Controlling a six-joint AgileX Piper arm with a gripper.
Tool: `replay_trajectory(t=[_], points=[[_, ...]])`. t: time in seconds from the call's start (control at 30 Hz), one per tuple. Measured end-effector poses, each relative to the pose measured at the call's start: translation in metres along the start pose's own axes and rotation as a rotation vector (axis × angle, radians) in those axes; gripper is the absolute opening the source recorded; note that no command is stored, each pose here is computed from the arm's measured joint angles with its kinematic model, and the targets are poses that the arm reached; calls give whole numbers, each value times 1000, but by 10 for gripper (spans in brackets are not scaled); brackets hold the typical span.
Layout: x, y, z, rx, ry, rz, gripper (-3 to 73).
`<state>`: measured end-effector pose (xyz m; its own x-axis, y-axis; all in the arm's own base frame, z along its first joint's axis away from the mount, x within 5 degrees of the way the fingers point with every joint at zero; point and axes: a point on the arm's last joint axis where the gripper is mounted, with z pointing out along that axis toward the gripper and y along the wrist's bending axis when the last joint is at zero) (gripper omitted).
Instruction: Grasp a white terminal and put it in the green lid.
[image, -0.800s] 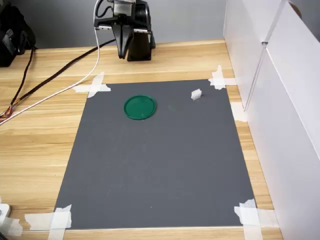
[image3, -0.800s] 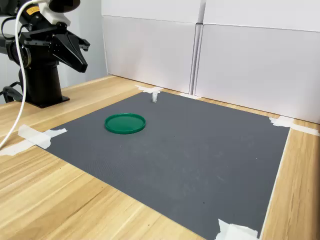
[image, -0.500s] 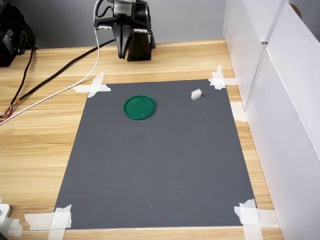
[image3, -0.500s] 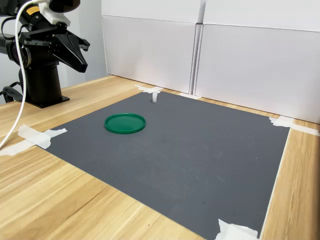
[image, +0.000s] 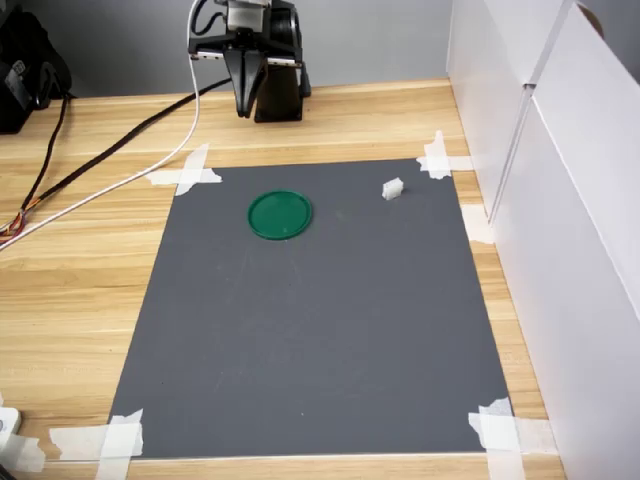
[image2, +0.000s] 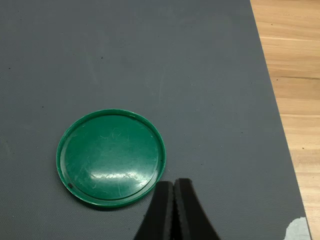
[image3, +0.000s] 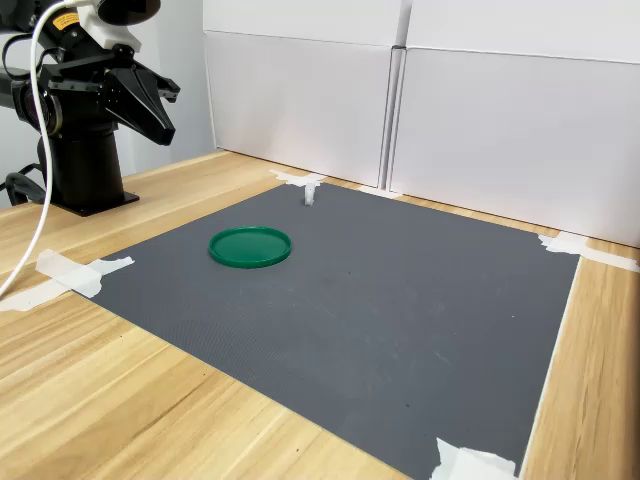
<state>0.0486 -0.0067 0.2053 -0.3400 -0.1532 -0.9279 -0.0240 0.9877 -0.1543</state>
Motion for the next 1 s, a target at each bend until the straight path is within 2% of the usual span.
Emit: replay_trajectory(t=[0.23,0.5,0.8,1.0], points=[[-6,-1,0,-1,9,0,-21],[-29,-3,0,-8,58,8,-21],[-82,-6,7,-43,98,10,-21],[-114,-4,24,-88,150,-53,-21]])
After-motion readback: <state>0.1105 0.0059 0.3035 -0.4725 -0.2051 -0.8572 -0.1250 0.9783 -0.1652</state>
